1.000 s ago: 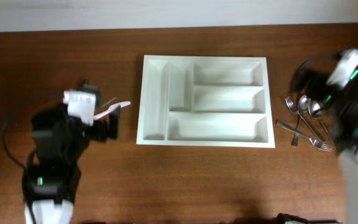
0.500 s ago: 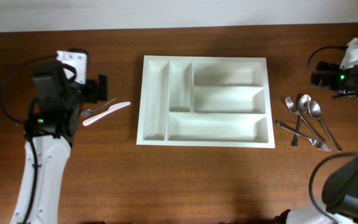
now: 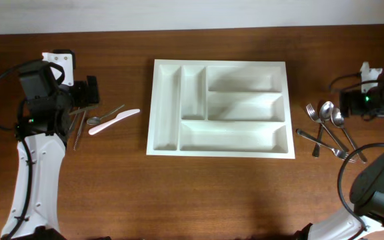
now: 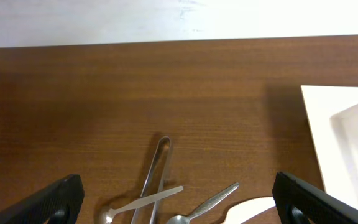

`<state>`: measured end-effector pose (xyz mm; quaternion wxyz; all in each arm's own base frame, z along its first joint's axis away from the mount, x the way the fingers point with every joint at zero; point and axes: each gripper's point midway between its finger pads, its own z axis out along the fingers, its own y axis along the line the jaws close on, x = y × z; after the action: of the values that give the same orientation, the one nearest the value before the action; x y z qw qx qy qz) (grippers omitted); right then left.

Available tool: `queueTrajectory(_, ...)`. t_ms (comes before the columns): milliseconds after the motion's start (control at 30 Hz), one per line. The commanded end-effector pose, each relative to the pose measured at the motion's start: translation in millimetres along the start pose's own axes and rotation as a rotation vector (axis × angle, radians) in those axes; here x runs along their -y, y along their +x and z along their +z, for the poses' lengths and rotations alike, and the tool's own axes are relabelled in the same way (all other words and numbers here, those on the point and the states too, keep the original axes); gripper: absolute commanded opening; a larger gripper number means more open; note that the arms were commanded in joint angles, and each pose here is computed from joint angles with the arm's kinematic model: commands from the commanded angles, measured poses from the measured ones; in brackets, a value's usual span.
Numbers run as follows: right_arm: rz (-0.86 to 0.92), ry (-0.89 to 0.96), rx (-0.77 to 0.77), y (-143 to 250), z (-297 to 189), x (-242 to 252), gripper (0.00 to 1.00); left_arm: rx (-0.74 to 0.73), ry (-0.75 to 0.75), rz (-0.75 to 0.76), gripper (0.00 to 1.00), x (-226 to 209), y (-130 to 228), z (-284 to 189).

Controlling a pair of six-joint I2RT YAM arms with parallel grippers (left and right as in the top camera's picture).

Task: Pack container
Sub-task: 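Move right gripper to the spoons and grasp a metal spoon, then carry the spoon with right gripper to the tray's top-right compartment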

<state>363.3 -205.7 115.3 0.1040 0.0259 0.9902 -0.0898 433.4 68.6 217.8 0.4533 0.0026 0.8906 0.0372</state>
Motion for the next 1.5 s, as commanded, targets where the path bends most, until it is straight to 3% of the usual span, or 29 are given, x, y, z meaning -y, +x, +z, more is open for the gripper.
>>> queueTrajectory(0, -0.138, 0.042, -0.069, 10.7, 7.4, 13.6, 0.90, 0.012, -0.008, -0.005, 0.99, -2.5, -6.3, -0.1)
queueTrajectory(133, -0.127, 0.005, -0.135, 24.9, 24.5, 12.7, 0.90, 0.011, -0.008, -0.005, 0.99, -2.5, -6.2, -0.1)
queueTrajectory(300, -0.117, -0.044, -0.195, 36.6, 49.4, 9.5, 0.79, 0.011, -0.008, -0.005, 0.99, -2.5, -6.2, -0.1)
queueTrajectory(567, -0.113, -0.111, -0.223, 40.5, 78.1, -1.1, 0.76, 0.011, -0.008, -0.005, 0.99, -2.5, -6.2, -0.1)
queueTrajectory(633, -0.113, -0.117, -0.228, 41.0, 85.1, -2.3, 0.66, 0.011, -0.007, -0.005, 0.99, -2.5, -6.1, 0.0)
queueTrajectory(1033, -0.088, -0.141, -0.278, 49.8, 117.2, -8.9, 0.45, 0.011, -0.008, -0.005, 0.99, -2.5, -6.2, -0.1)
queueTrajectory(1233, -0.088, -0.139, -0.294, 53.1, 120.7, -9.2, 0.05, 0.011, -0.008, -0.005, 0.99, -2.5, -6.2, -0.1)
queueTrajectory(1467, 0.000, 0.132, -0.399, 65.1, 105.9, 36.8, 0.04, 0.011, -0.007, -0.005, 0.99, -2.5, -6.1, 0.0)
